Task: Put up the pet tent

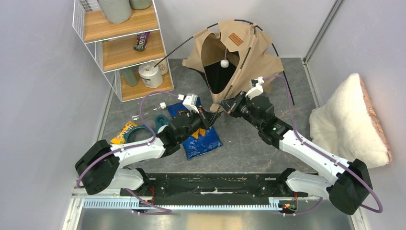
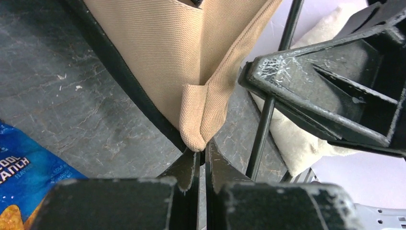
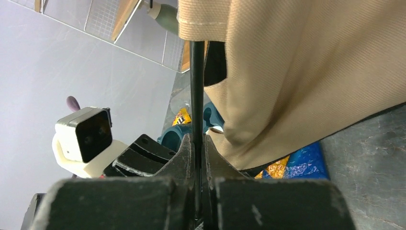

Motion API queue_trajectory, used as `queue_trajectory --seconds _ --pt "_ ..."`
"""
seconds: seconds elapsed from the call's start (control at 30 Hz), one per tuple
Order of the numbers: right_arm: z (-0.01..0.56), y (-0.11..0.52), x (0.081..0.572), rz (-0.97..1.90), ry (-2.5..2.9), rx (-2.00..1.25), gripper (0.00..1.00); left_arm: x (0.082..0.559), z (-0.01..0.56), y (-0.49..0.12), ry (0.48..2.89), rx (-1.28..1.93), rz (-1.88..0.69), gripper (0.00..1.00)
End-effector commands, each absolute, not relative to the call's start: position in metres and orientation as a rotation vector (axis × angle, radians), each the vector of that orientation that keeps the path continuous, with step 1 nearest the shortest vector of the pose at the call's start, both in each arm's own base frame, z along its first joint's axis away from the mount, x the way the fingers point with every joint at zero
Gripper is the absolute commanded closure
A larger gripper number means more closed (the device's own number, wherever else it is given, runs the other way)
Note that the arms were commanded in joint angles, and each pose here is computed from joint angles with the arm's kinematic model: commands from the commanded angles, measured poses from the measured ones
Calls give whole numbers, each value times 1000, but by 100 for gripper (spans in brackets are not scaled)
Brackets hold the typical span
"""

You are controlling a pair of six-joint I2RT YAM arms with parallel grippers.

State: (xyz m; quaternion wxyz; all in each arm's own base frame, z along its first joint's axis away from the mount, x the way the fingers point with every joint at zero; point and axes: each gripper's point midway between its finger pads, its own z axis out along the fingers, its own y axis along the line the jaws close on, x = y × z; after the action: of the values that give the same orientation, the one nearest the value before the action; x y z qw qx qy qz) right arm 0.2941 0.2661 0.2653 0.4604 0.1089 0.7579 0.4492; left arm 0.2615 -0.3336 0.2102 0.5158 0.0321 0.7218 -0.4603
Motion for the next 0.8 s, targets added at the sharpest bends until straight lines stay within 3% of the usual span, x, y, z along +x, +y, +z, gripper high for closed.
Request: queue_trajectory --seconds 0.0,0.17,0.3,0.47,0.77 --pt "258 255 312 965 1810 295 100 252 212 -344 1766 8 -1205 98" --pt "243 265 294 980 1890 221 97 255 207 -344 1775 -28 -1202 98" --pt "236 265 280 1001 1939 192 77 257 199 -346 1789 -42 -1202 98" --pt "232 263 265 1025 1969 151 63 259 191 -346 1803 -56 -1188 98" --pt "225 260 245 1051 1968 75 57 263 183 -346 1819 -66 -1162 98"
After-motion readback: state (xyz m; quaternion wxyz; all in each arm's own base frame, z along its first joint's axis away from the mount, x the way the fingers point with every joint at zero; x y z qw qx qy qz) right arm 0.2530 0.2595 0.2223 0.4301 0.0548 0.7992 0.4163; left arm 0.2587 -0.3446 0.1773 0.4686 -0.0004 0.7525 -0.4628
